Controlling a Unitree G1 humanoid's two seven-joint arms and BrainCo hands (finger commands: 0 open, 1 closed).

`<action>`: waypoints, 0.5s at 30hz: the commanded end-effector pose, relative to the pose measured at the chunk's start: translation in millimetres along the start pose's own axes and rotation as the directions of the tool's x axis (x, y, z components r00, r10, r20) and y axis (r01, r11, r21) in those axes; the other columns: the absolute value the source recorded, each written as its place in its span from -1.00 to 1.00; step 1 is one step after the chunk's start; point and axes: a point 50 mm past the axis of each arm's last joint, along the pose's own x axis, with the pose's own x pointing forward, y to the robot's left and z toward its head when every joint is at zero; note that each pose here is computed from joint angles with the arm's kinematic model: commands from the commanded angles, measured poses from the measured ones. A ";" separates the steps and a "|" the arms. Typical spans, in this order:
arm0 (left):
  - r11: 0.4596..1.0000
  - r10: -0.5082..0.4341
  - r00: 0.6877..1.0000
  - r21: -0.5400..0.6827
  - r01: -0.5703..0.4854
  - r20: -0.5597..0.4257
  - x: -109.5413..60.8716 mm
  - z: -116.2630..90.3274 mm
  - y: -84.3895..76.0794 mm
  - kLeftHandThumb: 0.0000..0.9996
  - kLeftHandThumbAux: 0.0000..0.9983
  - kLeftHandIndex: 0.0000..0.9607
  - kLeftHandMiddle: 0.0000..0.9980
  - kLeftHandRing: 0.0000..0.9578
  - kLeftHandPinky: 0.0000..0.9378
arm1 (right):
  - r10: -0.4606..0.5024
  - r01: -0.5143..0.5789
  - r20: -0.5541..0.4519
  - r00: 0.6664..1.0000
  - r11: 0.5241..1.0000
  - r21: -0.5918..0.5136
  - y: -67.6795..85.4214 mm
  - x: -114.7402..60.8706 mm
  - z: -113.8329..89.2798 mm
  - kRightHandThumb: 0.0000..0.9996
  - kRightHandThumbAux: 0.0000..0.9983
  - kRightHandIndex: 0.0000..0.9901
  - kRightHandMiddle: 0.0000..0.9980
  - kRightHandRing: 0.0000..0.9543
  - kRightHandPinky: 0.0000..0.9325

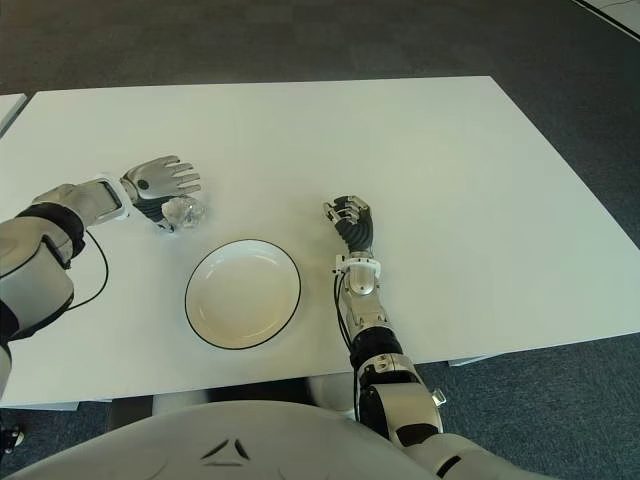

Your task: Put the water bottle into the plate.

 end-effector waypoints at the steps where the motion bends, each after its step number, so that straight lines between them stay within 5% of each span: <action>1: 1.000 -0.027 0.998 0.001 0.027 0.049 4.5 13.5 -1.9 -0.13 -0.45 -1.00 -1.00 -1.00 -1.00 | -0.020 0.020 -0.055 0.998 1.000 0.005 -1.8 -5.4 -9.0 0.41 0.46 -0.14 0.10 0.18 0.16; 8: 0.999 -0.035 0.998 -0.001 0.035 0.051 5.8 13.2 -0.3 -0.20 -0.42 -1.00 -1.00 -1.00 -0.96 | -0.027 0.027 -0.052 0.998 1.000 0.009 -1.9 -5.4 -8.1 0.41 0.46 -0.14 0.10 0.18 0.17; 13: 0.994 -0.079 0.997 -0.074 0.080 0.025 6.7 13.5 -1.7 -0.09 -0.26 -0.80 -0.48 -0.33 -0.12 | -0.029 0.029 -0.053 0.998 0.999 0.017 -2.1 -5.4 -7.7 0.41 0.46 -0.14 0.11 0.18 0.18; 15: 0.984 -0.110 0.994 -0.138 0.110 0.005 7.1 13.3 -2.7 -0.03 -0.22 -0.69 -0.34 -0.18 0.06 | -0.029 0.030 -0.052 0.998 0.999 0.019 -2.6 -5.1 -7.6 0.41 0.46 -0.14 0.11 0.18 0.18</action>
